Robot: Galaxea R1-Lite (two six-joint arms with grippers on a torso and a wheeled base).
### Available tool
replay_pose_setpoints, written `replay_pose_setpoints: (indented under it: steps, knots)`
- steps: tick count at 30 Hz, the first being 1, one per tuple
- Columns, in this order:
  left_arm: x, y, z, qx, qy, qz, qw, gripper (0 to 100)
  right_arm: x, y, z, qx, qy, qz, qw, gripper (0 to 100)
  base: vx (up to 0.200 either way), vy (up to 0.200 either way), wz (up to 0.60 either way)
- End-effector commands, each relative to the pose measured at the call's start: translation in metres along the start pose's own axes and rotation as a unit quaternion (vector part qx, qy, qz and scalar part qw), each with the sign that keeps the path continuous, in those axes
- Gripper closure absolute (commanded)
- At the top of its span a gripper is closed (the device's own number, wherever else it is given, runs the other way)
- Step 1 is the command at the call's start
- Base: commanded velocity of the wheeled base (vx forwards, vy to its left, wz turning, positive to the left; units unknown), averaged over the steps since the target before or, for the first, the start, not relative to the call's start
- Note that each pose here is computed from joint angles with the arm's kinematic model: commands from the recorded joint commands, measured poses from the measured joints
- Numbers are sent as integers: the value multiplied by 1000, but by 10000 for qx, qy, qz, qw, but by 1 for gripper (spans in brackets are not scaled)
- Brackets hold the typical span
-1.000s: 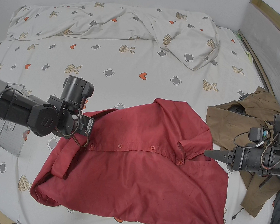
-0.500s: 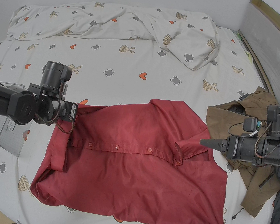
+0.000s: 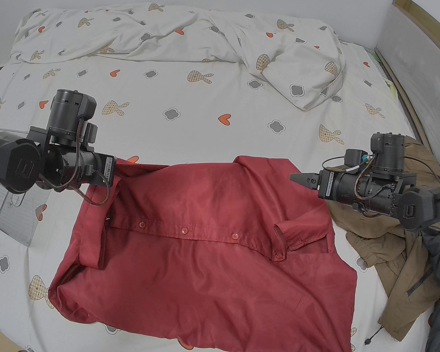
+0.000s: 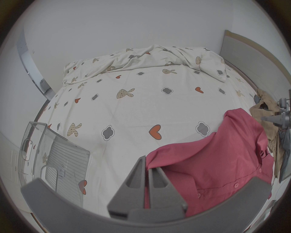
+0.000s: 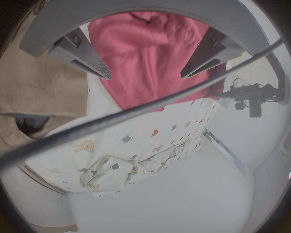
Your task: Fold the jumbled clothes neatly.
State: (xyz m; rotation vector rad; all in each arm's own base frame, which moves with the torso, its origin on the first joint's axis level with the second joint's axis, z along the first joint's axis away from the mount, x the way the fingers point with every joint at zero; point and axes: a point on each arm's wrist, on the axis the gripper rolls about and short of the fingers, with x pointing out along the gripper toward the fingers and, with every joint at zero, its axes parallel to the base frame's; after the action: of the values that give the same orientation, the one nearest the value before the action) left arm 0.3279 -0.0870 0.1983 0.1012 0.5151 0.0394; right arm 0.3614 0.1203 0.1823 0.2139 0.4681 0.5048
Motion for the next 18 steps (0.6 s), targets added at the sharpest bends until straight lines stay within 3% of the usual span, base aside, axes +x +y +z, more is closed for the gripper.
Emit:
replay_pose_setpoints:
  steps: [1,7,16,17,18]
  knots:
    - [-6,5,0,-104,-31,-30,9999,100,38,-24,-10,71,151,-178,9997,0,0,0,0]
    - [-9,5,-2,-82,-24,-44,10000,100,49,-37,-4,83,44,-261,9996,0,0,0,0]
    - [-7,3,-9,-23,105,-48,9999,100,57,-32,-4,94,58,-130,9999,0,0,0,0]
    - [-5,3,-10,-24,127,-47,9999,100,57,-32,-5,98,74,-125,9998,100,0,0,0]
    - [-4,3,-10,-22,134,-46,9999,100,56,-32,-5,110,92,-114,9998,100,0,0,0]
